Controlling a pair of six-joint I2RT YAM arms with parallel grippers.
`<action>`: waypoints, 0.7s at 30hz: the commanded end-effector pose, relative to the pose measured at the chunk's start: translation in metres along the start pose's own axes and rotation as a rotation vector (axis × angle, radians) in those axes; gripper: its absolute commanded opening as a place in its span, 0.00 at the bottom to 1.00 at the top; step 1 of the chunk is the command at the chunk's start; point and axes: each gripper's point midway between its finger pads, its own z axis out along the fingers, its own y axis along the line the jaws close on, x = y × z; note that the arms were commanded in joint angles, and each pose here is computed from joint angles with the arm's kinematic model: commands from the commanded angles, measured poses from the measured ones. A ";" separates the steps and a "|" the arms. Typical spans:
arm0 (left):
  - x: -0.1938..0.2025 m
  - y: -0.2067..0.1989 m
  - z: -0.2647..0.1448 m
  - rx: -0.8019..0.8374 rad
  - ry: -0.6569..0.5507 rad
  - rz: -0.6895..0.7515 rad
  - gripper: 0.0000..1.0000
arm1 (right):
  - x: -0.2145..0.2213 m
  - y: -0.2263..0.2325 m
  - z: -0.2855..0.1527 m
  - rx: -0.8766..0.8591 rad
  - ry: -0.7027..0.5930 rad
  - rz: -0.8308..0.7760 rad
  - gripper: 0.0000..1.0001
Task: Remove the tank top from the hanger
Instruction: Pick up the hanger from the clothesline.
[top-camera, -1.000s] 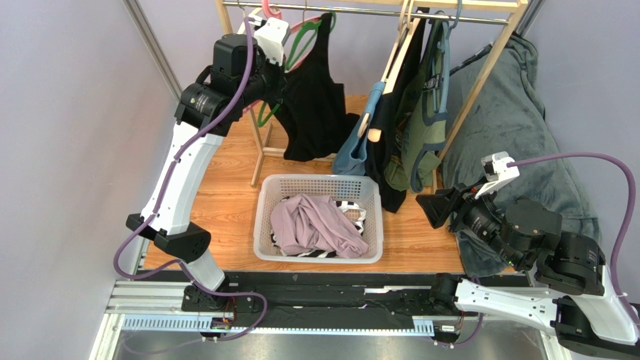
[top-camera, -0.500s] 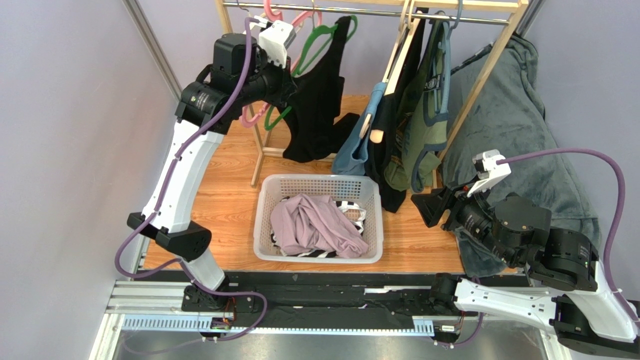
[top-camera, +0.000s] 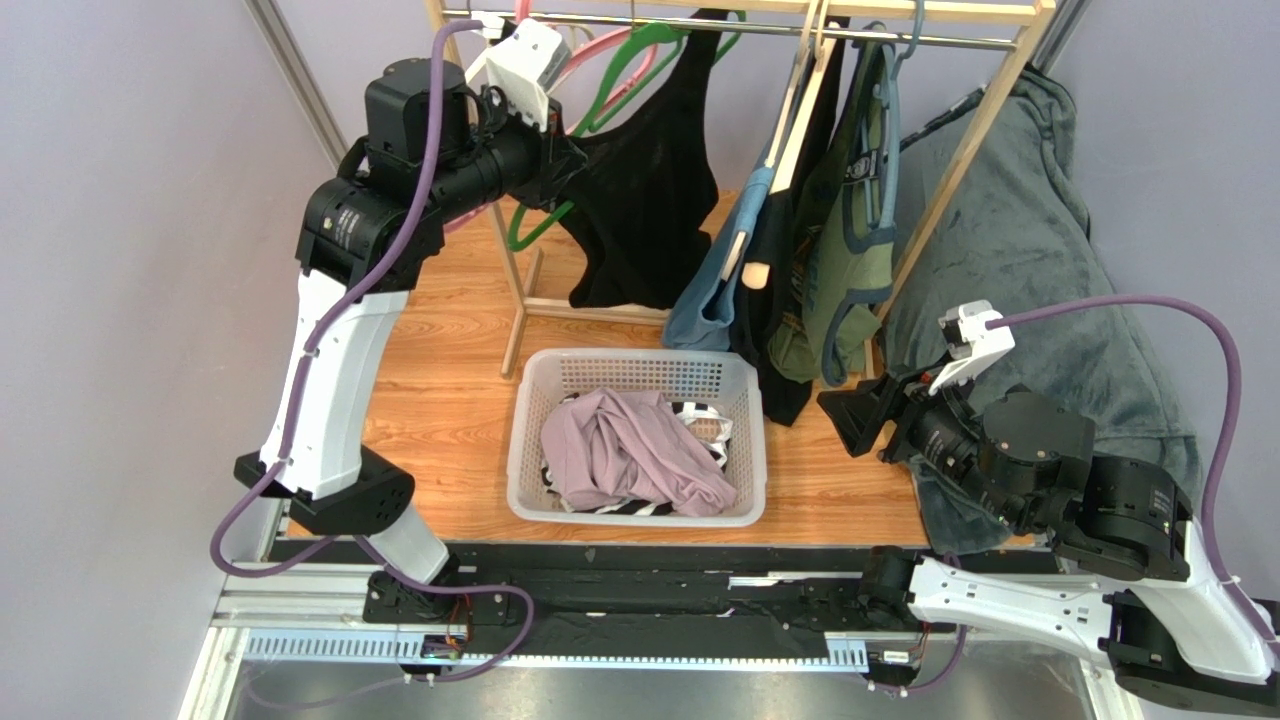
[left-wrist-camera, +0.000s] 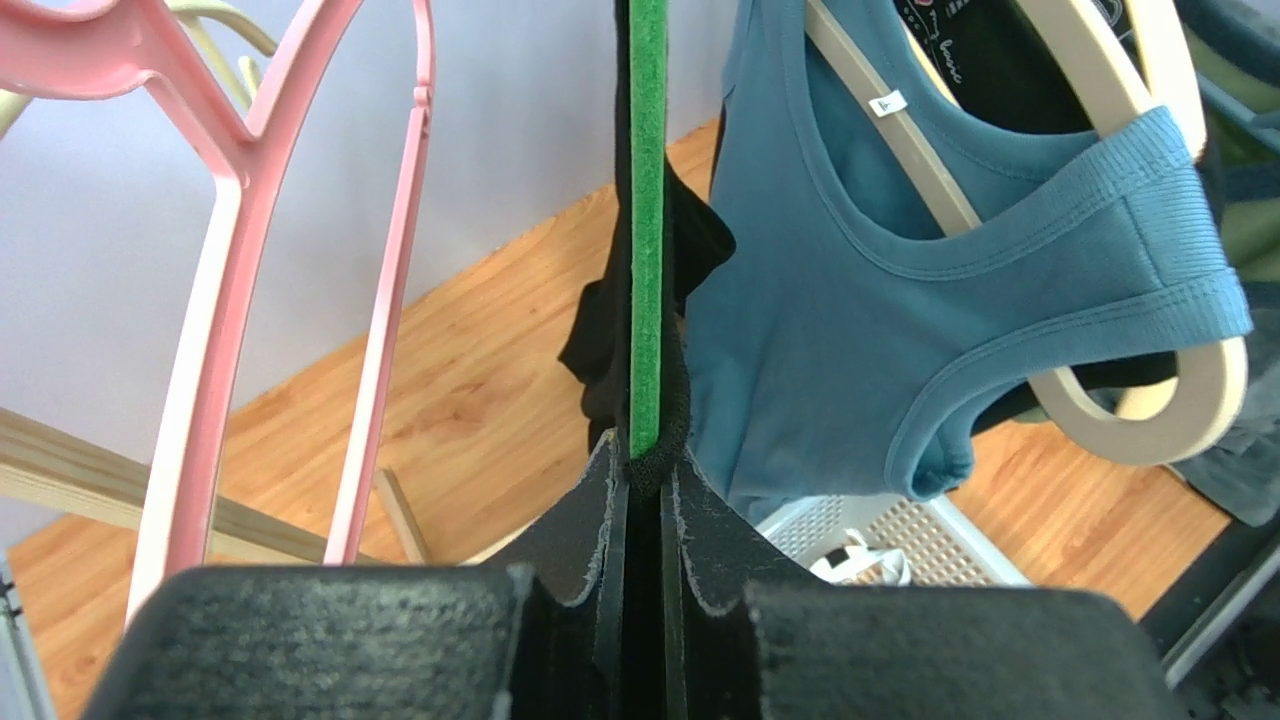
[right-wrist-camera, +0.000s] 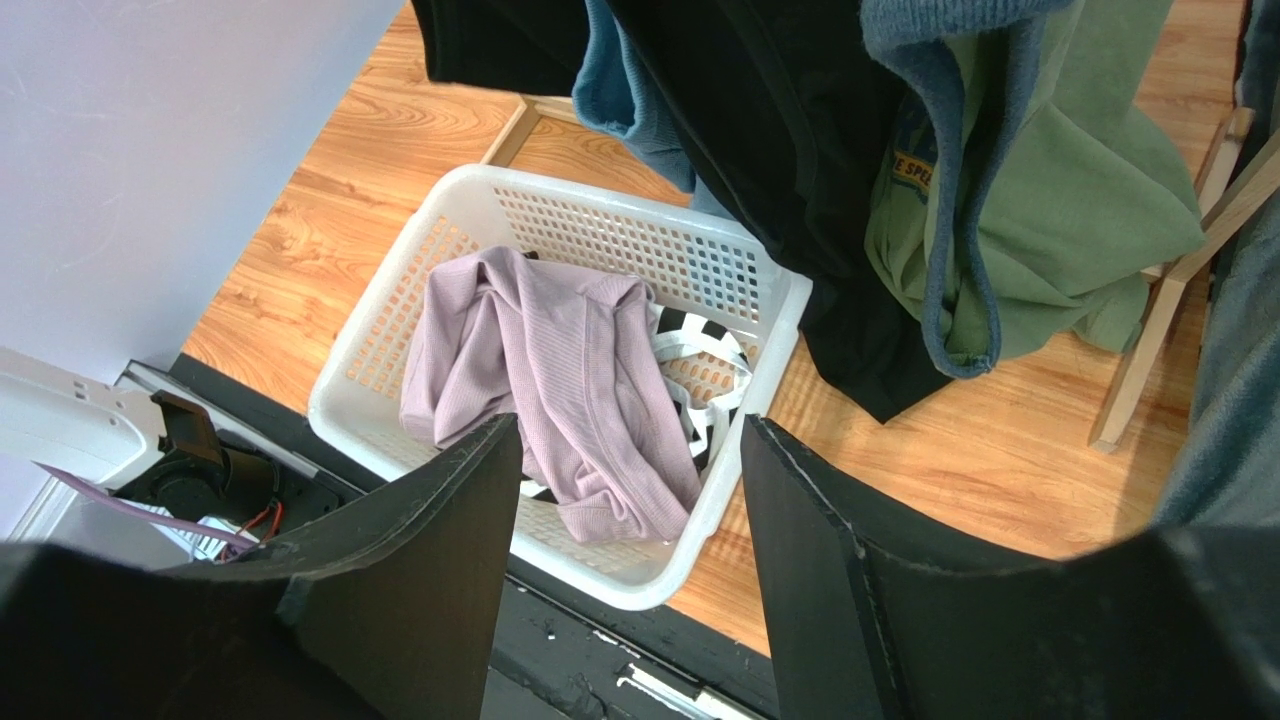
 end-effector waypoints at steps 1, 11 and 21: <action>-0.021 0.006 0.006 -0.025 -0.071 0.053 0.00 | -0.005 0.004 -0.001 -0.017 -0.018 0.046 0.59; -0.084 -0.033 -0.091 0.114 -0.315 0.233 0.00 | -0.005 -0.004 -0.008 -0.002 -0.024 0.051 0.60; -0.144 -0.054 -0.204 0.126 -0.646 0.387 0.00 | -0.002 0.002 -0.002 -0.013 -0.012 0.049 0.60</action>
